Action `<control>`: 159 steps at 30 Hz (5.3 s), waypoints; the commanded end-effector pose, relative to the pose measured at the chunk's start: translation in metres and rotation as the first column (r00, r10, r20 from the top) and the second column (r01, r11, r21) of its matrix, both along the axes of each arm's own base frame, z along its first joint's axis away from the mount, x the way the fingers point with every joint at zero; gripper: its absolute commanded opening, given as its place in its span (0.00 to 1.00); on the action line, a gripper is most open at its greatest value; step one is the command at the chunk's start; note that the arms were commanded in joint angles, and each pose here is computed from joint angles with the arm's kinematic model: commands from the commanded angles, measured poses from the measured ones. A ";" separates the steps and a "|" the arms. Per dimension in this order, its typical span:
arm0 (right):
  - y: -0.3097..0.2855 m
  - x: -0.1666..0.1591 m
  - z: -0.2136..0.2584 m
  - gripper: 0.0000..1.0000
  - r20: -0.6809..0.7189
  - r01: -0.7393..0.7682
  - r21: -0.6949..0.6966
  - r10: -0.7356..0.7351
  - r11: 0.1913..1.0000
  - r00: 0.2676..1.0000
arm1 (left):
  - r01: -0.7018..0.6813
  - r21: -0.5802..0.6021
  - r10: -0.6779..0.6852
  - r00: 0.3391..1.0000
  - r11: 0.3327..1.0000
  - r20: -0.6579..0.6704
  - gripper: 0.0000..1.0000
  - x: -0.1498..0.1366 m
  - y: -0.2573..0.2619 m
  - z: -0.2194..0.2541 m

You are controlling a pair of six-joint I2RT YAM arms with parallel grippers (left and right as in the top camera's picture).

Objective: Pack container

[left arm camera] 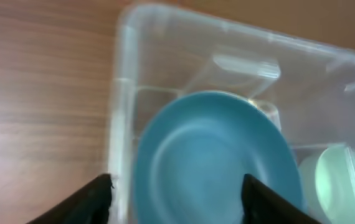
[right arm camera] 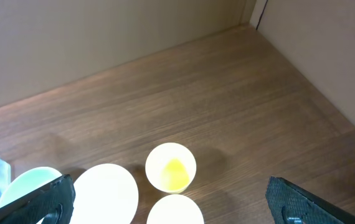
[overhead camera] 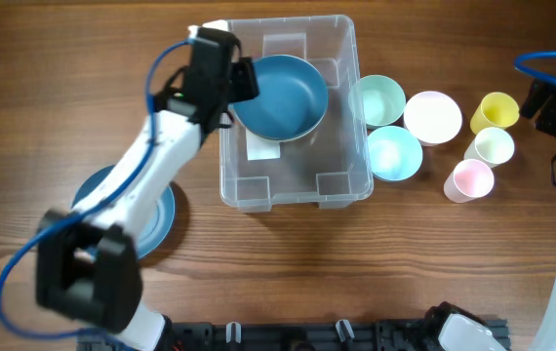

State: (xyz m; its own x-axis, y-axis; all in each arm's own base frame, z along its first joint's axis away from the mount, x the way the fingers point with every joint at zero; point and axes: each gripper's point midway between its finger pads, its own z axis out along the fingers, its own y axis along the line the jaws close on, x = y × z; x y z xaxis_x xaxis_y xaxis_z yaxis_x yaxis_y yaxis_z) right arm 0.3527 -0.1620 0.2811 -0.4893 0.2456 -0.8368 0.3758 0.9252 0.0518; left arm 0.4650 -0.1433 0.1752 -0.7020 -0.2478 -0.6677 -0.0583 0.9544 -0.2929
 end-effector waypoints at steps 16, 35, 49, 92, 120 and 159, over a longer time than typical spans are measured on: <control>0.001 0.004 0.005 1.00 0.009 -0.017 -0.011 0.017 1.000 1.000 | -0.320 0.179 0.366 0.837 0.930 -0.406 0.54 -0.156 0.121 0.011; 0.001 0.004 0.005 1.00 0.009 -0.017 -0.011 0.017 1.000 1.000 | -0.543 0.253 0.583 0.609 0.800 -0.537 0.33 -0.207 0.207 -0.096; 0.001 0.004 0.005 1.00 0.009 -0.017 -0.011 0.017 1.000 1.000 | -0.599 0.235 0.622 0.595 0.765 -0.508 0.29 -0.191 0.226 -0.137; 0.001 0.004 0.005 1.00 0.009 -0.017 -0.011 0.017 1.000 1.000 | -0.581 0.174 0.584 0.655 0.795 -0.478 0.05 -0.168 0.223 -0.145; 0.001 0.004 0.005 1.00 0.009 -0.017 -0.011 0.017 1.000 1.000 | -0.517 0.138 0.455 0.830 0.845 0.321 0.17 0.004 0.272 -0.080; 0.001 0.004 0.005 1.00 0.009 -0.017 -0.011 0.017 1.000 1.000 | -0.613 -0.247 0.499 0.771 0.750 -0.396 0.83 -0.159 0.296 -0.121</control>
